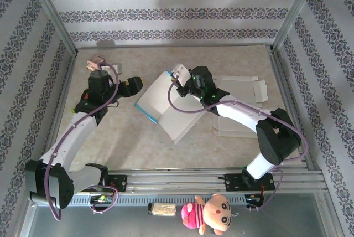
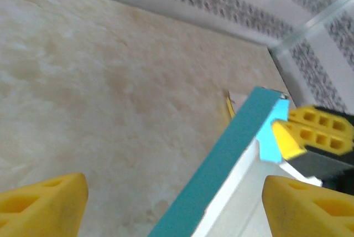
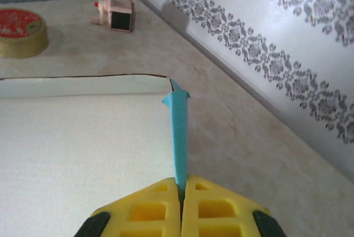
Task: Fold the paper box
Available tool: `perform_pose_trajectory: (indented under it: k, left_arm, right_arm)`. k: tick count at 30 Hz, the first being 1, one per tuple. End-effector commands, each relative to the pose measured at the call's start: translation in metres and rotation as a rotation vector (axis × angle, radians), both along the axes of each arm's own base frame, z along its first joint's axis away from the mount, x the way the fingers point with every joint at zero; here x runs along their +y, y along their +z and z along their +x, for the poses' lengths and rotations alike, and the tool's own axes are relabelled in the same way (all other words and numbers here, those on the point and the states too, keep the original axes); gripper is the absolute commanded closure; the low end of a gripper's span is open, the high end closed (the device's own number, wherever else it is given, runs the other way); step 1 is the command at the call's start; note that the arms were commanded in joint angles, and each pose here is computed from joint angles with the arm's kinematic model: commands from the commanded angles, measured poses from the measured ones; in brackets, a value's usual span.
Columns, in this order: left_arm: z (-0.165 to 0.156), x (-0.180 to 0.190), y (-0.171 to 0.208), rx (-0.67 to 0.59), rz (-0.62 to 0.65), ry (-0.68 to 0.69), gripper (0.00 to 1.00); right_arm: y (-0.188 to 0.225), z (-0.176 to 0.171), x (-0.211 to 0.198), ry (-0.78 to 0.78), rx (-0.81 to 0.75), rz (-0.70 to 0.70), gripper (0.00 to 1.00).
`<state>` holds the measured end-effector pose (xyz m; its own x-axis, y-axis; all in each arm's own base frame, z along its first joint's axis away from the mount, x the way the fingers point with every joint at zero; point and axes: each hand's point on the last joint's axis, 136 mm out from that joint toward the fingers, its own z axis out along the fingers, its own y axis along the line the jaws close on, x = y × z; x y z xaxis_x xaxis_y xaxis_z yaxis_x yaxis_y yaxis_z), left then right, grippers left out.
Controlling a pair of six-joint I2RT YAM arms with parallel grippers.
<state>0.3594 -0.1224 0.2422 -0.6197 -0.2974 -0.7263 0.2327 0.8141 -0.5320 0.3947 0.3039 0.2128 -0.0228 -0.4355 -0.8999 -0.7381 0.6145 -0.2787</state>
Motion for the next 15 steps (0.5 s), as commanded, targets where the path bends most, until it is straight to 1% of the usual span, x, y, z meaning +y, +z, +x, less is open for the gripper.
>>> perform_pose_trajectory:
  k: [1,4,8,11,15]
  left_arm:
    - [-0.022,-0.027,-0.012,0.088,0.038,-0.215,0.17]
    - [-0.02,-0.028,-0.027,0.149,0.036,-0.203,0.18]
    - [-0.021,-0.026,-0.054,0.229,0.005,-0.148,0.19]
    - [-0.024,-0.022,-0.077,0.294,0.012,-0.101,0.21]
    - [-0.031,-0.026,-0.105,0.356,0.047,-0.088,0.21]
  right_arm:
    - [-0.002,-0.016,0.009,0.129,-0.092,-0.085,1.0]
    - [-0.024,-0.021,0.007,0.174,-0.012,-0.165,1.0]
    - [-0.066,-0.039,0.004,0.261,0.188,-0.314,1.0]
    - [-0.088,-0.043,0.001,0.28,0.288,-0.379,1.0]
    - [-0.117,-0.042,0.003,0.296,0.422,-0.447,1.0]
